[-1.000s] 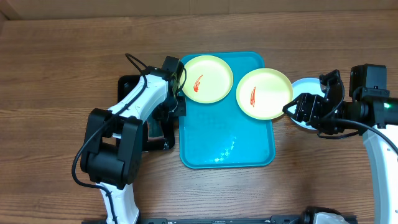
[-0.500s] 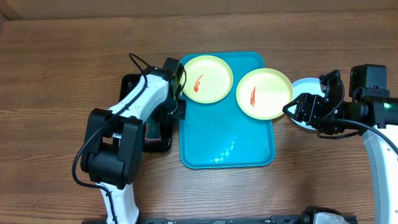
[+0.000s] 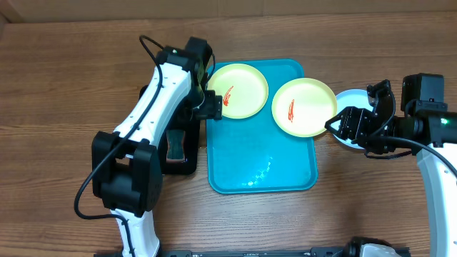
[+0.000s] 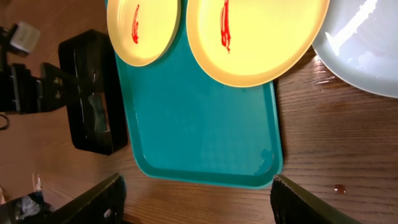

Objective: Clean dirty plates on tray and stack at the side

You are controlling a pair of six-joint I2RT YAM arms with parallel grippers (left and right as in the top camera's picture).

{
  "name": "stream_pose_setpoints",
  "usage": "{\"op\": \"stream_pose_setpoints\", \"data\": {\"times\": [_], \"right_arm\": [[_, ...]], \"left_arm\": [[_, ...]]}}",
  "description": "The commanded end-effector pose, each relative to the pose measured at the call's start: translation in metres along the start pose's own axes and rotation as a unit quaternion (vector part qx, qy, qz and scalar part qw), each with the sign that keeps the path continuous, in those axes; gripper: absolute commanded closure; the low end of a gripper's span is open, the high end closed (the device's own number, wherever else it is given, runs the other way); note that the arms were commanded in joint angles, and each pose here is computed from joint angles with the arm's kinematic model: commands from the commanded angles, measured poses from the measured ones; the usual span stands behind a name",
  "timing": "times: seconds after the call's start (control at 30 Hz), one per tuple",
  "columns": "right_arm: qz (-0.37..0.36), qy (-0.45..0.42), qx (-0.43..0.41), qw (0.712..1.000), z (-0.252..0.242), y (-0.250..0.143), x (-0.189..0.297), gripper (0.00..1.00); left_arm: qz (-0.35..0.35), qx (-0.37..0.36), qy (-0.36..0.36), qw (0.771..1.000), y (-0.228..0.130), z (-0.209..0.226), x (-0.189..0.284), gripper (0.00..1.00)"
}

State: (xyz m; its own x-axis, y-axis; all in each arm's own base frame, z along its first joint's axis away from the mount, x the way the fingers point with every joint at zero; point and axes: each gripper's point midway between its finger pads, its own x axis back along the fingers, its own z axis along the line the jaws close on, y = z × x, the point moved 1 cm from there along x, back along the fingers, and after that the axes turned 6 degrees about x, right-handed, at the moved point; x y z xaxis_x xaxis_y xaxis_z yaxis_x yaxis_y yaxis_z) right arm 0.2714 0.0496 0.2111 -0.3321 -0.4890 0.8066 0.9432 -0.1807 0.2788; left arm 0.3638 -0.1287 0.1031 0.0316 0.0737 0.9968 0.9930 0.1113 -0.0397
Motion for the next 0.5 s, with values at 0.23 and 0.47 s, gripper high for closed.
{"op": "stream_pose_setpoints", "data": {"times": [0.23,0.47], "right_arm": [[-0.007,-0.005,0.015,1.000,0.001,0.002,0.003,0.28],[-0.006,-0.005,0.014,1.000,0.001,0.002,0.002,0.28]], "left_arm": [[0.029,0.035,0.072,0.996,-0.019,0.021,-0.012,0.58],[0.035,0.025,0.082,0.996,-0.032,0.026,-0.058,0.76]]}}
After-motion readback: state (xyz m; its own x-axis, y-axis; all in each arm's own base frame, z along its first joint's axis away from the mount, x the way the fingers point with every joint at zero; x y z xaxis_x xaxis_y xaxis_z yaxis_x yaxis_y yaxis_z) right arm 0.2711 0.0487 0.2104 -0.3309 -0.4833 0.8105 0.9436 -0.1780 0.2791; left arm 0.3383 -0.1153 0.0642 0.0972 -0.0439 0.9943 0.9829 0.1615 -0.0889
